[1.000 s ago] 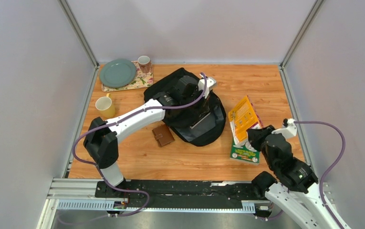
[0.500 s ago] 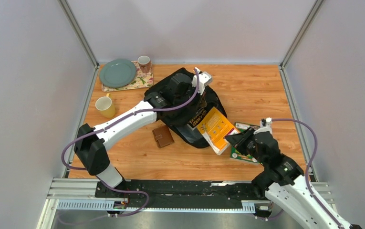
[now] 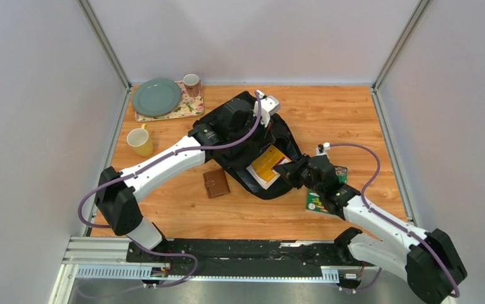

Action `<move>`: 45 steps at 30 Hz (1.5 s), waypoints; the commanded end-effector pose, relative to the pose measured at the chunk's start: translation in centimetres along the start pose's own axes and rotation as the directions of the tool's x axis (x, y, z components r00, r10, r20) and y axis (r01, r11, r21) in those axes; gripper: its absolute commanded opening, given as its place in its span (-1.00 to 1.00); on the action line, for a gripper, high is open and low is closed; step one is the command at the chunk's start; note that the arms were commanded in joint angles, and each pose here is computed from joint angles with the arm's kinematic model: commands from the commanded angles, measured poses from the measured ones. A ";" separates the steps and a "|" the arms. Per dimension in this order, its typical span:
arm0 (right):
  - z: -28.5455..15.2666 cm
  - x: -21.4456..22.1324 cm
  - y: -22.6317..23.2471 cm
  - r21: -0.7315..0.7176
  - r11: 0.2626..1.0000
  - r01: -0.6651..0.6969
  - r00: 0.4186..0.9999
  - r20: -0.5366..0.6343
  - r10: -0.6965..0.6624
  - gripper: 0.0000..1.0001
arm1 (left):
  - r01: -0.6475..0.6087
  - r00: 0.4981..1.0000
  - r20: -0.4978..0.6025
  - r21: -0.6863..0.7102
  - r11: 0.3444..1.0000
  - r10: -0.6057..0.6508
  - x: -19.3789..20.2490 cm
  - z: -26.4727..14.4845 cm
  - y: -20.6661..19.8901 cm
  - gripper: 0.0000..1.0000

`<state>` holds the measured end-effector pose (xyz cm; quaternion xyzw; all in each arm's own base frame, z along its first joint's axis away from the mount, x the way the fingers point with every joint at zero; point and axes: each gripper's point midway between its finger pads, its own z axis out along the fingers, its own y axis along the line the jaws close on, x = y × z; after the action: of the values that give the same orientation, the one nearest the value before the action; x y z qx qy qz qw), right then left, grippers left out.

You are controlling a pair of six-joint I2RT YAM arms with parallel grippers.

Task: Pack the student bag
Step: Place the book in the student bag.

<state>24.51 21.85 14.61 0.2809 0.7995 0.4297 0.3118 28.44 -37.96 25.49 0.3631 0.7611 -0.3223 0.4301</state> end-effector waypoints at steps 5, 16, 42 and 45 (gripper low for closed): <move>-0.1 -3.2 7.0 -0.255 0.959 -0.125 0.987 0.063 0.145 -1.00 | -0.015 0.993 0.114 0.044 0.999 0.010 -3.2 -1.8 -1.6 -1.00; -3.4 -3.5 8.1 -0.323 0.932 -0.166 0.979 0.060 0.195 -1.00 | -0.012 0.988 0.153 0.072 0.997 0.001 -4.3 -1.9 -2.3 -1.00; 13.3 -4.7 4.4 -0.155 0.941 -0.300 0.916 0.228 0.329 -0.71 | 0.002 0.985 0.170 0.095 0.995 -0.018 -4.6 -2.2 -2.7 -1.00; 16.1 -3.4 2.6 -0.119 0.928 -0.354 0.910 0.187 0.371 -0.59 | 0.011 0.985 0.169 0.098 0.995 -0.028 -4.3 -1.8 -2.6 -1.00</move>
<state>36.55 27.73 11.27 0.4201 0.7085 0.4687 0.3191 28.13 -38.38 26.31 0.3510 0.7521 -0.3460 0.4375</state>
